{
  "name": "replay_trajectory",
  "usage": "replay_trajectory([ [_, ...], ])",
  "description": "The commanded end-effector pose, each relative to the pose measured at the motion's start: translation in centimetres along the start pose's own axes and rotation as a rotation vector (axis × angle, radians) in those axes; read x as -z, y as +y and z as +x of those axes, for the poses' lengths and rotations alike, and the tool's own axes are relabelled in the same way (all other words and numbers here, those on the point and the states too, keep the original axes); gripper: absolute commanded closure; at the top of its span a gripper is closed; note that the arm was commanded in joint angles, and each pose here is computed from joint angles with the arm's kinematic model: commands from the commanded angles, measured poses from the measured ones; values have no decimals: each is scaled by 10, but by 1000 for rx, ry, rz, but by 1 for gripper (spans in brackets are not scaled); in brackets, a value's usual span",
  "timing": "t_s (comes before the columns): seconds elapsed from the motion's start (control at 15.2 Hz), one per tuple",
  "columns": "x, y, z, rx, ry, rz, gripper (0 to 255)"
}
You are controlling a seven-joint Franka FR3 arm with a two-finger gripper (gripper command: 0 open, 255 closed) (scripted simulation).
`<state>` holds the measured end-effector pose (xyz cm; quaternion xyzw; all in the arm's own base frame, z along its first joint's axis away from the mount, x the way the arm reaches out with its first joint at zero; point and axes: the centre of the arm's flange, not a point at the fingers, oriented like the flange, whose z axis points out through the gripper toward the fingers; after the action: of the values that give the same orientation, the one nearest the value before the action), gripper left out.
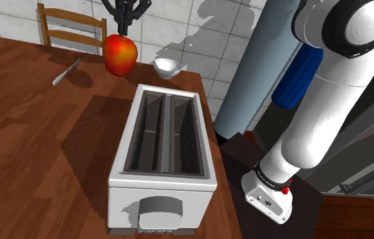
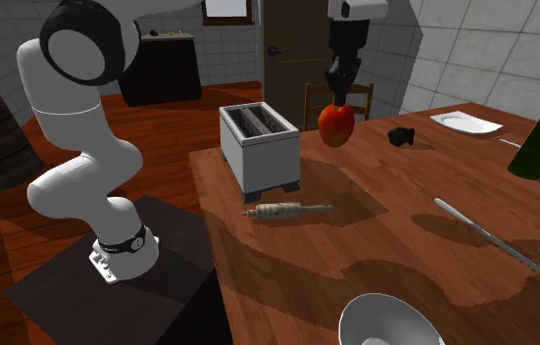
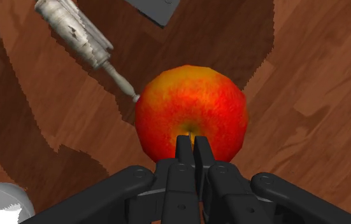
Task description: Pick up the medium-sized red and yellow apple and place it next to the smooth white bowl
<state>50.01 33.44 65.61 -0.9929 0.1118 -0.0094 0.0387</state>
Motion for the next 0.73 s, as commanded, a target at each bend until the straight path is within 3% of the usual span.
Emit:
replay_trajectory([
  [0.0, 5, 24, 11, 2, 0, 1, 255],
  [0.66, 14, 143, 69, 2, 0, 1, 255],
])
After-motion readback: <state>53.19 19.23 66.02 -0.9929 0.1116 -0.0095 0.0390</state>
